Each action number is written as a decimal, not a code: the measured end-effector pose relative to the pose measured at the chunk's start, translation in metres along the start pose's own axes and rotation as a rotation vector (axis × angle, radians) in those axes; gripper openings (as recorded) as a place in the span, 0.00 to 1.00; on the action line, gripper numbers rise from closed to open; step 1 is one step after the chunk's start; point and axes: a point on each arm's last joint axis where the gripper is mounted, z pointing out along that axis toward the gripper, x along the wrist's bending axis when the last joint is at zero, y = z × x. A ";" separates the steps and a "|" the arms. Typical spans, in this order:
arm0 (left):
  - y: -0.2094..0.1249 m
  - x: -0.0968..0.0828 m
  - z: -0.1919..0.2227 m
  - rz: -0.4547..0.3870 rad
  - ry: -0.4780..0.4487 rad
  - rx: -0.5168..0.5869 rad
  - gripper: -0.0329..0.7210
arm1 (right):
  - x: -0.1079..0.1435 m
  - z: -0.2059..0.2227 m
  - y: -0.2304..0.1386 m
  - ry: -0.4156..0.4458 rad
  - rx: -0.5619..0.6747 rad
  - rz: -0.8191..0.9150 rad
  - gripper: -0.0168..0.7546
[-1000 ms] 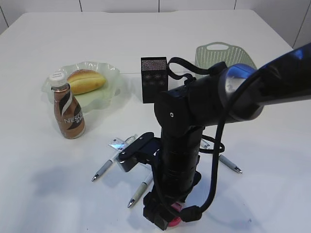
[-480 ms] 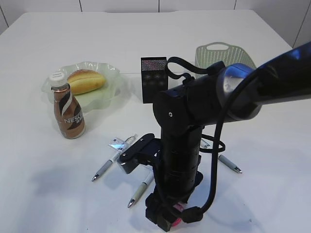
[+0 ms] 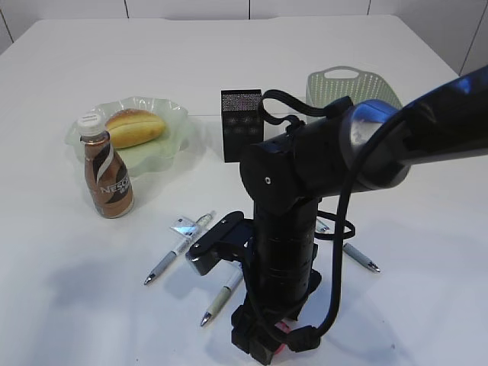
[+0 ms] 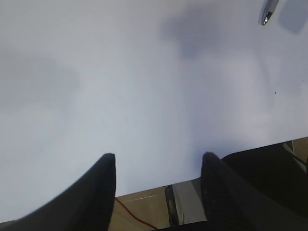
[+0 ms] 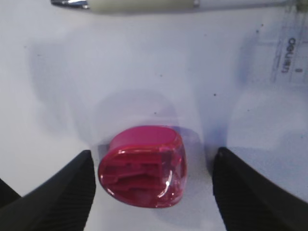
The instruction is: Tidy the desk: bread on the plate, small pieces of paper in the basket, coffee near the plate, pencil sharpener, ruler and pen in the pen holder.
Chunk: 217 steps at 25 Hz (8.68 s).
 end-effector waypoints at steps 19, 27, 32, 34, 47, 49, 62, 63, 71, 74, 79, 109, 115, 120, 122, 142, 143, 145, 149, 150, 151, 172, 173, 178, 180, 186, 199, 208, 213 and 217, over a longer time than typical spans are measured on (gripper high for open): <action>0.000 0.000 0.000 0.001 0.002 0.000 0.57 | 0.000 0.000 0.001 0.006 -0.011 0.006 0.54; 0.000 0.000 0.000 0.001 0.002 0.000 0.57 | 0.001 0.000 0.002 0.009 -0.014 0.008 0.51; 0.000 0.000 0.000 0.001 0.002 0.000 0.57 | 0.001 -0.004 0.005 0.019 0.012 0.005 0.51; 0.000 0.000 0.000 0.001 0.002 0.000 0.57 | 0.001 -0.010 0.009 0.021 0.010 0.001 0.51; 0.000 0.000 0.000 0.001 0.002 0.000 0.57 | -0.001 -0.065 0.043 -0.011 -0.132 0.073 0.50; 0.000 0.000 0.000 0.001 0.002 0.000 0.57 | -0.001 -0.071 0.046 -0.021 -0.149 0.087 0.50; 0.000 0.000 0.000 0.001 0.002 0.000 0.57 | -0.022 -0.123 0.070 -0.254 -0.382 0.272 0.50; 0.000 0.000 0.000 0.001 0.002 0.000 0.57 | -0.023 -0.128 0.073 -0.270 -0.412 0.283 0.50; 0.000 0.000 0.000 0.001 0.002 0.000 0.57 | -0.033 -0.149 0.082 -0.369 -0.569 0.351 0.50; 0.000 0.000 0.000 0.001 0.002 0.000 0.57 | -0.038 -0.154 0.084 -0.418 -0.622 0.370 0.50; 0.000 0.000 0.000 0.001 0.002 0.000 0.57 | -0.050 -0.157 0.083 -0.433 -0.654 0.393 0.50; 0.000 0.000 0.000 -0.001 0.002 0.000 0.57 | -0.144 -0.164 0.078 -0.462 -0.932 0.486 0.50; 0.000 0.000 0.000 -0.001 0.004 0.000 0.57 | -0.152 -0.160 0.083 -0.449 -0.997 0.479 0.50; 0.000 0.000 0.000 -0.001 0.004 0.000 0.57 | -0.166 -0.138 0.086 -0.427 -0.968 0.514 0.50; 0.000 0.000 0.000 -0.001 0.004 0.000 0.57 | -0.166 -0.137 0.086 -0.423 -0.969 0.516 0.50; 0.000 0.000 0.000 -0.003 0.004 0.000 0.57 | -0.173 -0.118 0.099 -0.375 -1.038 0.518 0.50; 0.000 0.000 0.000 -0.003 0.004 0.000 0.57 | -0.173 -0.117 0.099 -0.375 -1.036 0.518 0.50; 0.000 0.000 0.000 -0.003 0.004 0.000 0.57 | -0.174 -0.114 0.100 -0.374 -1.039 0.516 0.50; 0.000 0.000 0.000 -0.003 0.004 0.000 0.57 | -0.175 -0.109 0.102 -0.371 -1.041 0.512 0.50; 0.000 0.000 0.000 -0.003 0.004 0.000 0.57 | -0.175 -0.109 0.102 -0.371 -1.046 0.511 0.50; 0.000 0.000 0.000 -0.003 0.004 0.000 0.57 | -0.175 -0.109 0.103 -0.371 -1.048 0.510 0.50; 0.000 0.000 0.000 -0.003 0.004 0.000 0.57 | -0.183 -0.105 0.101 -0.374 -1.055 0.520 0.51; 0.000 0.000 0.000 -0.003 0.004 0.000 0.57 | -0.183 -0.105 0.101 -0.374 -1.055 0.520 0.51; 0.000 0.000 0.000 -0.003 0.004 0.000 0.57 | -0.183 -0.105 0.101 -0.376 -1.055 0.519 0.51; 0.000 0.000 0.000 -0.003 0.004 0.000 0.57 | -0.183 -0.105 0.101 -0.376 -1.055 0.519 0.53; 0.000 0.000 0.000 -0.003 0.004 0.000 0.57 | -0.183 -0.105 0.101 -0.375 -1.057 0.519 0.56; 0.000 0.000 0.000 -0.003 0.004 0.000 0.57 | -0.183 -0.105 0.101 -0.375 -1.057 0.519 0.56; 0.000 0.000 0.000 -0.003 0.004 0.000 0.57 | -0.183 -0.105 0.101 -0.368 -1.059 0.527 0.62; 0.000 0.000 0.000 -0.003 0.004 0.000 0.57 | -0.183 -0.105 0.101 -0.362 -1.061 0.532 0.62; 0.000 0.000 0.000 -0.003 0.004 0.000 0.57 | -0.183 -0.105 0.102 -0.354 -1.065 0.540 0.62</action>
